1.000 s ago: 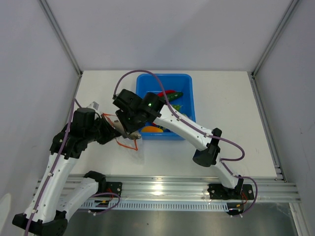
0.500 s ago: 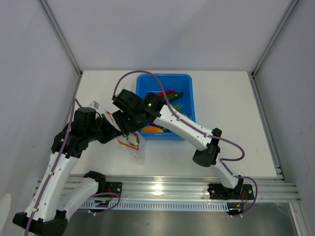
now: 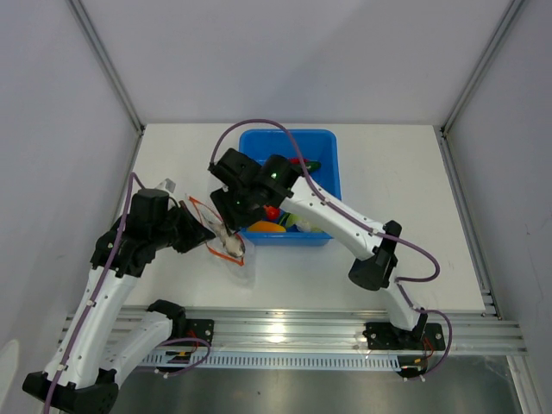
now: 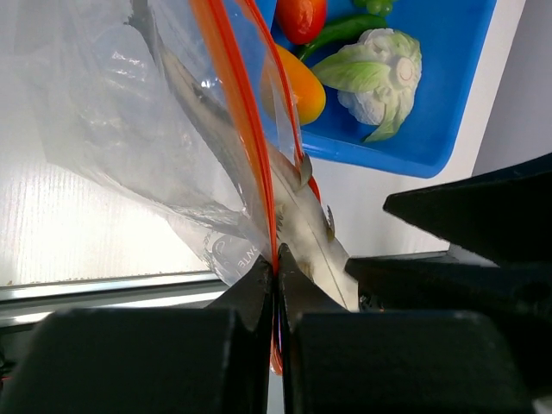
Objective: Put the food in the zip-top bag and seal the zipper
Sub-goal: Adjust the zipper food storage bag at the center of the board.
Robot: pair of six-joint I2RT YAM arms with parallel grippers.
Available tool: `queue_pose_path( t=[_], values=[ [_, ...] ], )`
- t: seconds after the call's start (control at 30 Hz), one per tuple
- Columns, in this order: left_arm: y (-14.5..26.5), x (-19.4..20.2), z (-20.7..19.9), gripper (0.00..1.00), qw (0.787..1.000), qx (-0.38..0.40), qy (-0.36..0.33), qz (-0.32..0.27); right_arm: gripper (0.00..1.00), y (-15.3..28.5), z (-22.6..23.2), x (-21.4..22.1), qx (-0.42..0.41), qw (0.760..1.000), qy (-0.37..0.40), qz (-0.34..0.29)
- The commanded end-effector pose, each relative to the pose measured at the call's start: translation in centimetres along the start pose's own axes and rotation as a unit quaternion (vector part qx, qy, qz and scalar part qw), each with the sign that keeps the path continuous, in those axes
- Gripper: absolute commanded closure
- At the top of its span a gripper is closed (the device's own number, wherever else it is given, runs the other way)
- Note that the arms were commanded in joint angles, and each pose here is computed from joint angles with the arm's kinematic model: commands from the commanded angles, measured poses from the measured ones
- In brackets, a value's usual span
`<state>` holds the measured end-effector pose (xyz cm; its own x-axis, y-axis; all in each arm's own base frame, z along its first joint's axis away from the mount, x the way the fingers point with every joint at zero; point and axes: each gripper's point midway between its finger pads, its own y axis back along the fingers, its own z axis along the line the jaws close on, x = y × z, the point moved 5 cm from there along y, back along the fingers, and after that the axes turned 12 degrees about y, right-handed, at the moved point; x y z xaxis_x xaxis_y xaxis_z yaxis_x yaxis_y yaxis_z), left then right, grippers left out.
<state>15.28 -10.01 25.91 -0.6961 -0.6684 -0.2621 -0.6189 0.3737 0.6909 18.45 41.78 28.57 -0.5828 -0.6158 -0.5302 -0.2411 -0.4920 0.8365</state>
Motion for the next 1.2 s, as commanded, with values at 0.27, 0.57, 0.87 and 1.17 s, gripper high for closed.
queue_pose_path(
  t=[0.27,0.57,0.87,1.17],
  values=[
    [0.3,0.5,-0.7,0.99,0.999,0.03,-0.013,0.018,0.53,0.6,-0.1,-2.9,-0.045,0.994,0.061,-0.082],
    [0.6,0.8,-0.7,0.99,0.999,0.034,-0.019,0.026,0.54,-2.1,-1.0,-4.4,-0.042,0.992,0.066,-0.101],
    [0.7,1.1,-0.5,0.99,0.999,0.037,-0.02,0.032,0.55,-5.4,-2.4,-3.2,-0.042,0.995,0.06,-0.061],
    [0.7,1.3,-0.4,0.99,0.998,0.039,-0.018,0.034,1.0,-5.9,-3.3,-1.8,-0.022,0.998,0.052,-0.026]
  ],
)
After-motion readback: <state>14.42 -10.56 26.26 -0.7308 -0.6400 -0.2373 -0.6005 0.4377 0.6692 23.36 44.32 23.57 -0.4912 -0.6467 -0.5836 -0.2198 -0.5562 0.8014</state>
